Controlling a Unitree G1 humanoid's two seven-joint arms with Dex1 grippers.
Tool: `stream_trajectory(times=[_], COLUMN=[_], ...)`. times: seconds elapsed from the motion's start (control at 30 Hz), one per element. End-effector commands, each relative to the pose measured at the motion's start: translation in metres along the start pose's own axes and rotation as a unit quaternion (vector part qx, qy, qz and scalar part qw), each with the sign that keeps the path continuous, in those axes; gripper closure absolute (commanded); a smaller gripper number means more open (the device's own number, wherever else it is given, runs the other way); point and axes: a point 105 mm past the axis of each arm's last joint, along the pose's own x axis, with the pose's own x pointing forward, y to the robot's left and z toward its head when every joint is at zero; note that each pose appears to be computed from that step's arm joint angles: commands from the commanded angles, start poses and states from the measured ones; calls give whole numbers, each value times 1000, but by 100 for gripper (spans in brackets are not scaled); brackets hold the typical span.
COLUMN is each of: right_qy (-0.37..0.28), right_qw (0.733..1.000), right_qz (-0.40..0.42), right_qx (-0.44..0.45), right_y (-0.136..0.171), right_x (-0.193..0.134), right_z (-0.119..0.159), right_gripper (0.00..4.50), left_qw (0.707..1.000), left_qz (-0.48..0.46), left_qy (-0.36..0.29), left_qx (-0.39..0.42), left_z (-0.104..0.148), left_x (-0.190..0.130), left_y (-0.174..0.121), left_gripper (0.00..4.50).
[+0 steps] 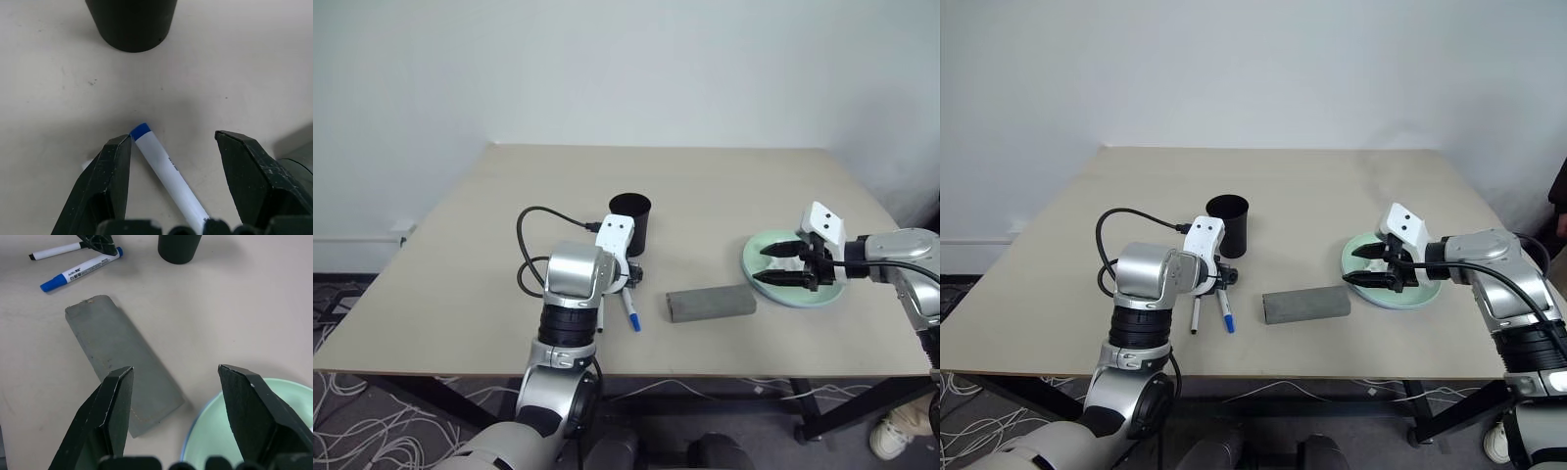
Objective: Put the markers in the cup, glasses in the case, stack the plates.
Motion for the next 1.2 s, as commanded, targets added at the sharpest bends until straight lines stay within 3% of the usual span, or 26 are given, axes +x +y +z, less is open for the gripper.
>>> stream_trajectory(times=[0.03,0.43,0.53,0.77,0.9,1.03,1.2], right_qy=[-15,-17,-17,-17,-17,-18,-19], right_qw=[999,999,999,999,999,999,999], right_qz=[-9,-9,-10,-14,-14,-14,-15], right_qx=[-27,-29,-30,-33,-34,-35,-35], right_y=[-5,-5,-5,-7,-7,-7,-8], right_x=[-4,-3,-4,-5,-5,-5,-4], right_z=[15,16,16,17,17,18,19], right_gripper=[151,151,151,151,151,151,151], left_qw=[1000,999,999,997,995,981,927], left_qz=[-9,-17,-17,-28,-41,-109,-229], left_qy=[13,43,45,56,51,-9,-147], left_qx=[12,18,22,48,78,163,258], left_z=[-11,-26,-27,-32,-28,-10,24], left_x=[4,12,12,14,11,1,-25], left_y=[-9,-15,-16,-21,-24,-47,-73], left_gripper=[157,157,216,433,436,436,436])
